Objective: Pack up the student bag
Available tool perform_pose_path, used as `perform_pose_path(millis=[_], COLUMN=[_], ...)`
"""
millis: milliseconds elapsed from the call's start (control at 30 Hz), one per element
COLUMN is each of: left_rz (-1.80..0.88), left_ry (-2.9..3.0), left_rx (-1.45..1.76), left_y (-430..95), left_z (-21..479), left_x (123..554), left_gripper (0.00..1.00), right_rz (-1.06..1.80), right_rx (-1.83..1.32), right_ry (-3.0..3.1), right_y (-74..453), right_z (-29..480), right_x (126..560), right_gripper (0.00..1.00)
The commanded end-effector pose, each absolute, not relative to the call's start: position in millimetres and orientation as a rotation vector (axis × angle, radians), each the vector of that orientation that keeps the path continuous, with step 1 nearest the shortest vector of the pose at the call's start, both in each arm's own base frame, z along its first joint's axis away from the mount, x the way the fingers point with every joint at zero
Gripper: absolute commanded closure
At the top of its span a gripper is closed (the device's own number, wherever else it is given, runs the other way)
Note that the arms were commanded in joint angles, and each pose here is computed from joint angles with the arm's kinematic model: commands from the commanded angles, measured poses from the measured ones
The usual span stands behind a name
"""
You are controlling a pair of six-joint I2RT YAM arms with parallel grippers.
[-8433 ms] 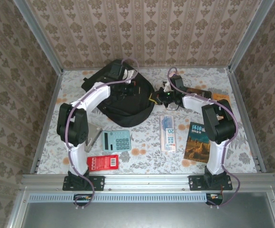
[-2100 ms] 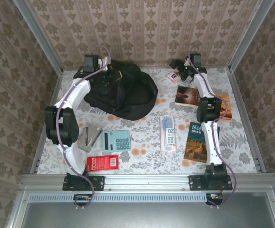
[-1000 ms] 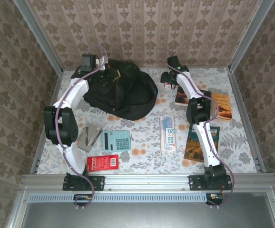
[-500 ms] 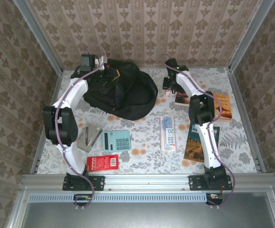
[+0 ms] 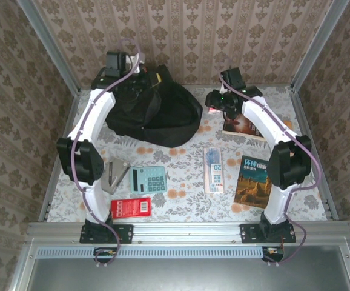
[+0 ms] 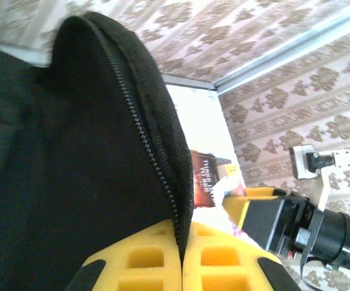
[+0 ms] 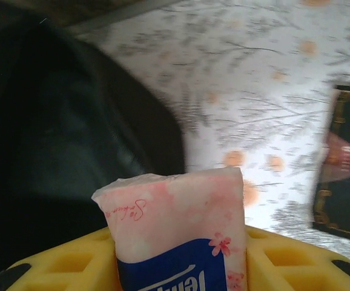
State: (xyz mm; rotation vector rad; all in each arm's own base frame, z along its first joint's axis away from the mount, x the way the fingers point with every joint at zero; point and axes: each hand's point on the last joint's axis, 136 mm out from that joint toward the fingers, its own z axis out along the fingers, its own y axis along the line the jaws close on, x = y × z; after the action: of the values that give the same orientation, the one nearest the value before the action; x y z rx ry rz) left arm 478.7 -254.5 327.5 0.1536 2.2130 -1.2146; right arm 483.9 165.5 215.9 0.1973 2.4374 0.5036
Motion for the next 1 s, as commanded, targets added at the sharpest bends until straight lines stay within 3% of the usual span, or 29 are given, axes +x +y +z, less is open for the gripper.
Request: perform_pose_path(millis=[0,167,400,500,667,967], left_rz=[-1.239,-1.269,-1.257,-1.295,-1.313,-1.343], left_ry=[2.136,2.123,2.129,2.108,2.078,2.008], left_rx=[0.329,0.394,0.351,0.325,0.285,0.231], left_y=[-282.4,-297.9,-294.2,-294.4,-286.1,-264.8], left_z=[364.0,367.6,349.5,354.6,366.3,389.1], left_x=[459.6,445.8,440.0,440.5,442.6,444.9], left_gripper=[1.00,1.00,1.00,1.00,1.00,1.00], right_rz=[0.716,0.868,0.820,0.787,0.776,0.755], right_rx=[0.155,0.147,0.175,0.323,0.563,0.568], right_ry=[2.437,2.415,2.390,2.433,2.425,2.446], right_y=[210.5,248.0,248.8,242.4,232.8,238.6], right_z=[221.5,229.5,243.3,224.4,192.2,171.0], right_x=[466.2,463.4,461.8,466.9,470.1,473.9], right_gripper=[0.53,0.51,0.49,0.46,0.50,0.52])
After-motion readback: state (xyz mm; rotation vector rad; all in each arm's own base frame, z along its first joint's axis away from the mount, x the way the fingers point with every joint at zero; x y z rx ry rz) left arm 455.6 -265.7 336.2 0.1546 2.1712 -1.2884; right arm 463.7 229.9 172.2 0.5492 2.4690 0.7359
